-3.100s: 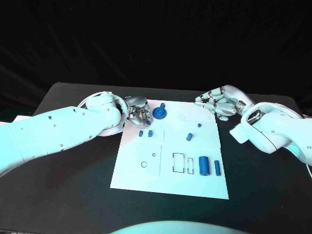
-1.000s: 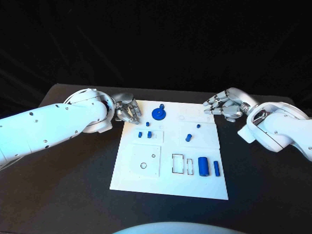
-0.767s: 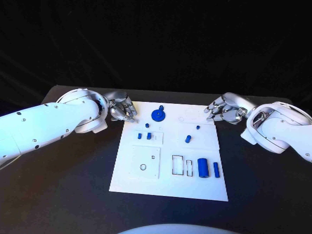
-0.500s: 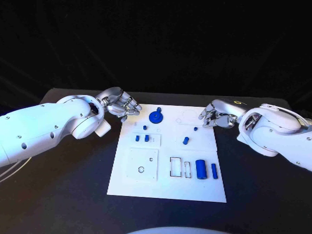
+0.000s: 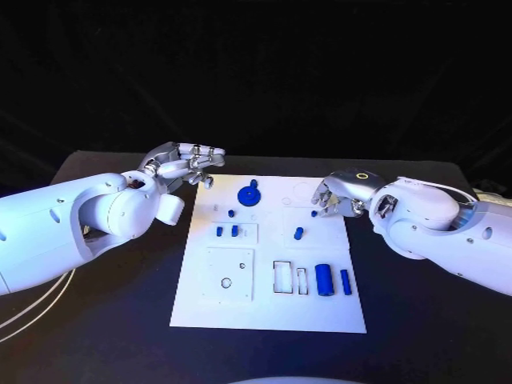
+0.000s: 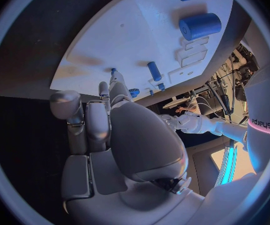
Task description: Assemble the parts on the task board
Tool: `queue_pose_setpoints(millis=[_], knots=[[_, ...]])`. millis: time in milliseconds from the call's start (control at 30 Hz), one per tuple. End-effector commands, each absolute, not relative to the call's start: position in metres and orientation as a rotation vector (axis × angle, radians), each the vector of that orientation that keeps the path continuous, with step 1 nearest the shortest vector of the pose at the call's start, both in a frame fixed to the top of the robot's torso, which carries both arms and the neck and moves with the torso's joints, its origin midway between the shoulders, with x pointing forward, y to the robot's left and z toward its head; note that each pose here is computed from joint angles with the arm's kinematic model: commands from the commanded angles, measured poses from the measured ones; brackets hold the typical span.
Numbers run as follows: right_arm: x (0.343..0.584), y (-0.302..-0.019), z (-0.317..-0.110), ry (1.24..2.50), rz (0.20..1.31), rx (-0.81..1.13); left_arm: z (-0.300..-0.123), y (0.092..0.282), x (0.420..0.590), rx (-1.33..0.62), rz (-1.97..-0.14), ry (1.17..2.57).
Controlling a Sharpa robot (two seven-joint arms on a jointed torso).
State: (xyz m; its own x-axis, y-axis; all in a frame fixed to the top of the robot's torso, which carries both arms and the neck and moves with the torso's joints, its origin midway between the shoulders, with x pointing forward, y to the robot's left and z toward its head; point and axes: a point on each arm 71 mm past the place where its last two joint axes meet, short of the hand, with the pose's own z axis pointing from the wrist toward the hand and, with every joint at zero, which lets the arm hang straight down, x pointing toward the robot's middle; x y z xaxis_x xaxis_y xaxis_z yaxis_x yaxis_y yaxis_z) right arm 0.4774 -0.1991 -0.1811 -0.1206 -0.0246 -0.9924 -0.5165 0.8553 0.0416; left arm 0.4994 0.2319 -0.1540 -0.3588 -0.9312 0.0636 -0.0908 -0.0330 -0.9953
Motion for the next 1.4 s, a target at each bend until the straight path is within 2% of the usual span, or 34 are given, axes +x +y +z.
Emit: queue_pose_setpoints(millis=[33,967,1400], knots=[[0.478,-0.197,-0.186,1.658,0.395,-0.469,-0.152,0.232,0.499,-1.190,-1.538,1.444],[0.480,-0.188,-0.208,1.765,0.388,-0.477,-0.153,0.225,0.495,-1.111,-1.526,1.501],[0.479,-0.186,-0.208,1.729,0.389,-0.454,-0.153,0.225,0.496,-1.086,-1.509,1.520]])
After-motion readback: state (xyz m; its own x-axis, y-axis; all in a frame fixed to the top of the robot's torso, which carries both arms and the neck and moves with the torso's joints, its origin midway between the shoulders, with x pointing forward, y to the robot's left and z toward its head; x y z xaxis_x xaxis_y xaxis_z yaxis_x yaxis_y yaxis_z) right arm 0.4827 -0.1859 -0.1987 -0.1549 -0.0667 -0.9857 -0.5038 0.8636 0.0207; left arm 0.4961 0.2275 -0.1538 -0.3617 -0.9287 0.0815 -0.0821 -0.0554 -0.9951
